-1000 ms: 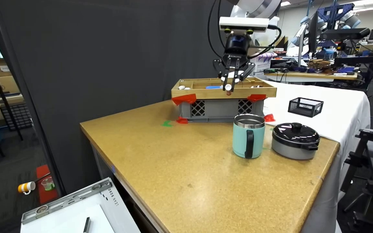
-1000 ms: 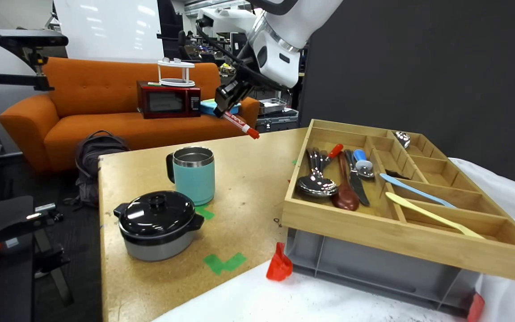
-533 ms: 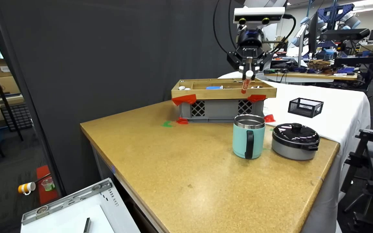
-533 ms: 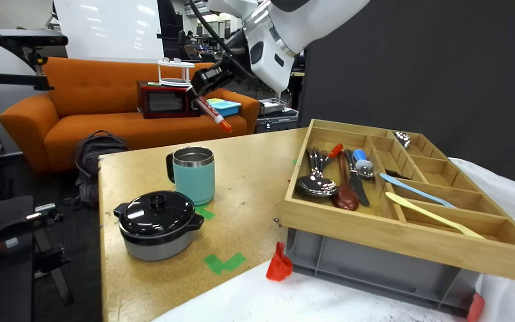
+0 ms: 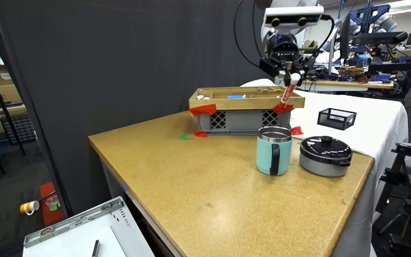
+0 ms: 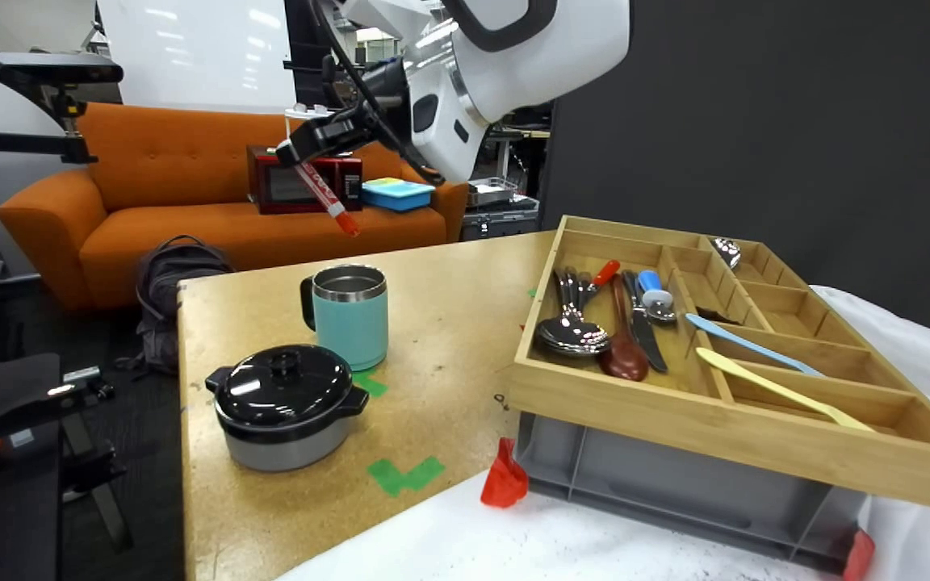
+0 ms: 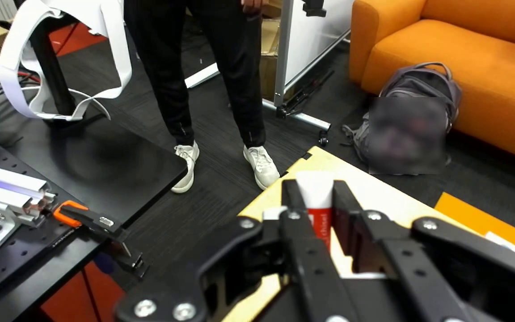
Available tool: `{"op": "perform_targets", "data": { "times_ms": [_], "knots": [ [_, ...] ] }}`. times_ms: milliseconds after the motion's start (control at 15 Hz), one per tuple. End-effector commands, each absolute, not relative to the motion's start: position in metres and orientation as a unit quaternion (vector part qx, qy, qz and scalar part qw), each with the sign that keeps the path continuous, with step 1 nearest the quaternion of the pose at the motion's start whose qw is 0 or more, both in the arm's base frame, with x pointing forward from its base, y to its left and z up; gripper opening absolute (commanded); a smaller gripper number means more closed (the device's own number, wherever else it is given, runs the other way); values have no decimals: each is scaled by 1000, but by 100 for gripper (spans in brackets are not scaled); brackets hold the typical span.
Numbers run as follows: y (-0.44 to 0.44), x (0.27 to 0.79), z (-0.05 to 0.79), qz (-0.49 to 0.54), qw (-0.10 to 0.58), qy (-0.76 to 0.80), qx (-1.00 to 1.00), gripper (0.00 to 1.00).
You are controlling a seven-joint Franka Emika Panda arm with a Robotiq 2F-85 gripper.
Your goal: Put the marker in the cup
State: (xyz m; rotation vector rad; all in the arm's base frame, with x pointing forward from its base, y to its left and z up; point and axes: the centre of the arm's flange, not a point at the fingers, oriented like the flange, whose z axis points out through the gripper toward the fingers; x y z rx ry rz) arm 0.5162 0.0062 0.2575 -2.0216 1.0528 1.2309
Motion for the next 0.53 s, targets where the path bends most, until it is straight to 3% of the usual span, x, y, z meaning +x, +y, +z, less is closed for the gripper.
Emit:
{"op": "perform_targets", "data": {
  "times_ms": [0, 467],
  "knots": [
    [12, 521, 234, 480, 294, 370, -739, 5],
    [9, 541, 169, 490, 326, 363, -722, 5]
  ]
}}
